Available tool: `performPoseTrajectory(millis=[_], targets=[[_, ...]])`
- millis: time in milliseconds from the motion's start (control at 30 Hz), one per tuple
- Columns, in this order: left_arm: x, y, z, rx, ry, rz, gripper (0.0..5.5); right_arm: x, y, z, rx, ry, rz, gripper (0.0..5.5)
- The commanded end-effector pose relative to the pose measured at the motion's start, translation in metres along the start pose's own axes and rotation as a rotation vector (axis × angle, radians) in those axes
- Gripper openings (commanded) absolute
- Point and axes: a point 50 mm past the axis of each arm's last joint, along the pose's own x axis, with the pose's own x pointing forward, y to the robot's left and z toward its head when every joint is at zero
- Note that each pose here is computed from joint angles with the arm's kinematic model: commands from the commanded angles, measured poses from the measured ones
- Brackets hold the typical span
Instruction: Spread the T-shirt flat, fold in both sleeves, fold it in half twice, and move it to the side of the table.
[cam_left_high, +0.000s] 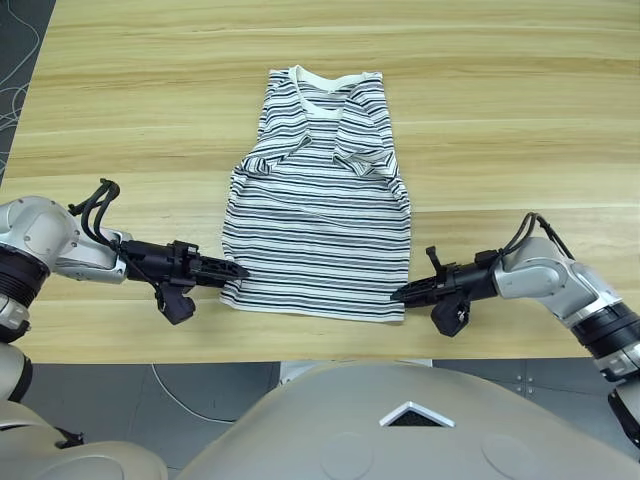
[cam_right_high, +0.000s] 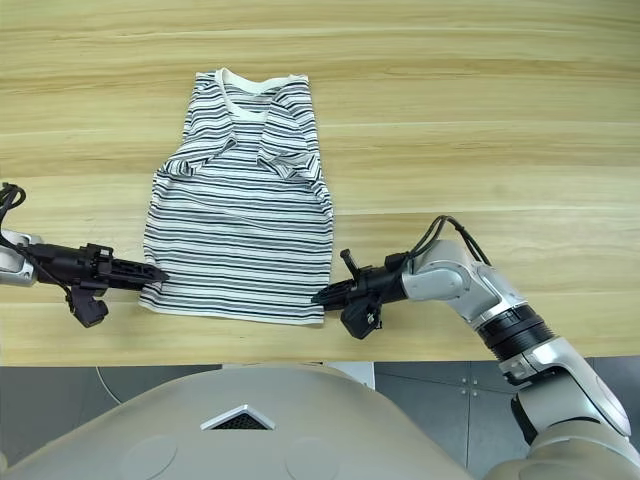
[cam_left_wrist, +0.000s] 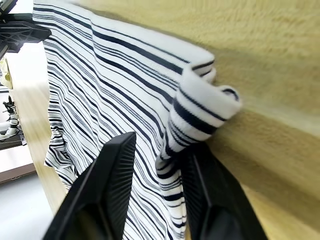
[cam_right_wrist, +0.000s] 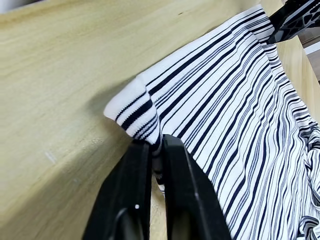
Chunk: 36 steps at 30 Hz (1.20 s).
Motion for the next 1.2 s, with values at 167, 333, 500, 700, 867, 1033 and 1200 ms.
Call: performPoseTrajectory(millis=[167,333,500,700,867,1033,1200], targets=[[-0.002,0.004,-0.006,0.019,0.014,-0.02,0.24,0.003,0.009,-0.004,0.112,0.028,0.041,0.1],[0.001,0.012,-0.012,0.002,0.035,0.043,0.13,0.0,-0.003,-0.007,0.238,-0.02,-0.055,0.1],[0.006,0.016,-0.026,-0.114,0.109,0.118,0.13,-0.009,-0.007,-0.007,0.33,-0.054,-0.069,0.1],[0.038,0.071,-0.053,-0.685,0.15,0.289,0.13,-0.057,-0.031,-0.022,0.618,-0.131,-0.094,0.1],[0.017,0.078,-0.035,-0.93,-0.087,0.156,0.13,-0.085,-0.047,-0.029,0.736,-0.244,-0.152,0.1],[-0.003,0.099,-0.02,-0.894,-0.228,0.109,0.13,-0.096,-0.038,-0.018,0.795,-0.282,-0.062,0.1],[-0.024,0.116,-0.013,-0.873,-0.277,0.141,0.13,-0.102,-0.034,-0.01,0.861,-0.304,0.011,0.1]])
